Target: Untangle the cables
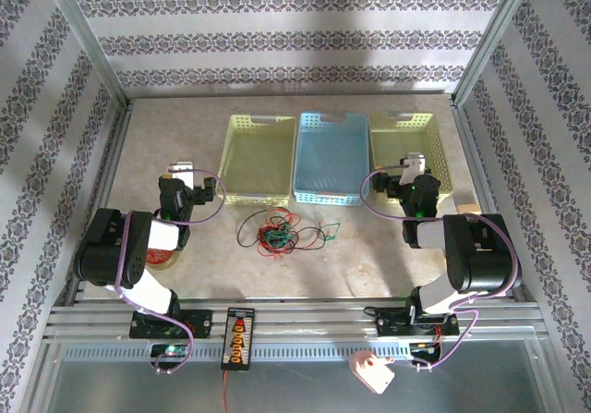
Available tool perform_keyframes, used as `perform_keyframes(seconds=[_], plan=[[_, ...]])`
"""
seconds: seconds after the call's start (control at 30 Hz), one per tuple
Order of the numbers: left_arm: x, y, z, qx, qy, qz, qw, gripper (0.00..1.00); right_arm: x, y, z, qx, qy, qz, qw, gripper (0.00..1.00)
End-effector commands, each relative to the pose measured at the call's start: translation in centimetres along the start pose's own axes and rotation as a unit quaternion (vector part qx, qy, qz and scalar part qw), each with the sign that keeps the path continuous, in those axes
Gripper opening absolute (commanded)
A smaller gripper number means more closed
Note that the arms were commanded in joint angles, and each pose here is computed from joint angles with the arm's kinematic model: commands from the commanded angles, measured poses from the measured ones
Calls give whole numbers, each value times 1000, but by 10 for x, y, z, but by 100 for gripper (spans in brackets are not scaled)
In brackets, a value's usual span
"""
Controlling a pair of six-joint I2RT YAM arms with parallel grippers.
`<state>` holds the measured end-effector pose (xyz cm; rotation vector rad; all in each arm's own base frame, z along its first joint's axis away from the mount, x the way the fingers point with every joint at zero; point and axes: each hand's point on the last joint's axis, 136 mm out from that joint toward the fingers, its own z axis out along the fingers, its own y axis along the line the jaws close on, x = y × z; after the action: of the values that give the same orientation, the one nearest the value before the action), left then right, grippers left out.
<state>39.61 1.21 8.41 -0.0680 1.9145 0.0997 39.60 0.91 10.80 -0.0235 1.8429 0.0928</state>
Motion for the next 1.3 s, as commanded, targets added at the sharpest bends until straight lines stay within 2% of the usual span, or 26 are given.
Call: perform_keyframes(seconds=[0.0,0.57,0.63,0.7,0.73,0.83,0.93,1.07,1.17,1.27], plan=[[-6,2,2,0,-7,1,1000,99,-2,-4,2,12,0,13,1000,98],[-8,2,3,2,-4,2,1000,99,-2,-8,2,19,-2,18,1000,98],[-13,4,2,-4,28,3,1000,99,-6,-20,-2,56,-6,30,998,98],[-29,20,0,-54,90,-26,994,99,-19,-31,-15,111,-22,25,993,98],[-36,25,-2,-70,104,-30,992,99,-22,-34,-24,138,-16,22,990,98],[-52,37,-13,-108,99,-35,989,99,-36,-40,-47,191,38,34,980,98],[-60,56,-37,-163,65,-76,982,99,-64,-15,-70,166,10,21,986,98],[-59,49,-64,-143,80,-137,977,99,-80,47,-93,72,39,-3,997,98],[-50,14,-78,-93,100,-169,976,99,-63,112,-109,-32,111,-27,993,97],[-34,-47,-93,-26,122,-146,981,99,-27,159,-126,-88,200,-57,974,94]])
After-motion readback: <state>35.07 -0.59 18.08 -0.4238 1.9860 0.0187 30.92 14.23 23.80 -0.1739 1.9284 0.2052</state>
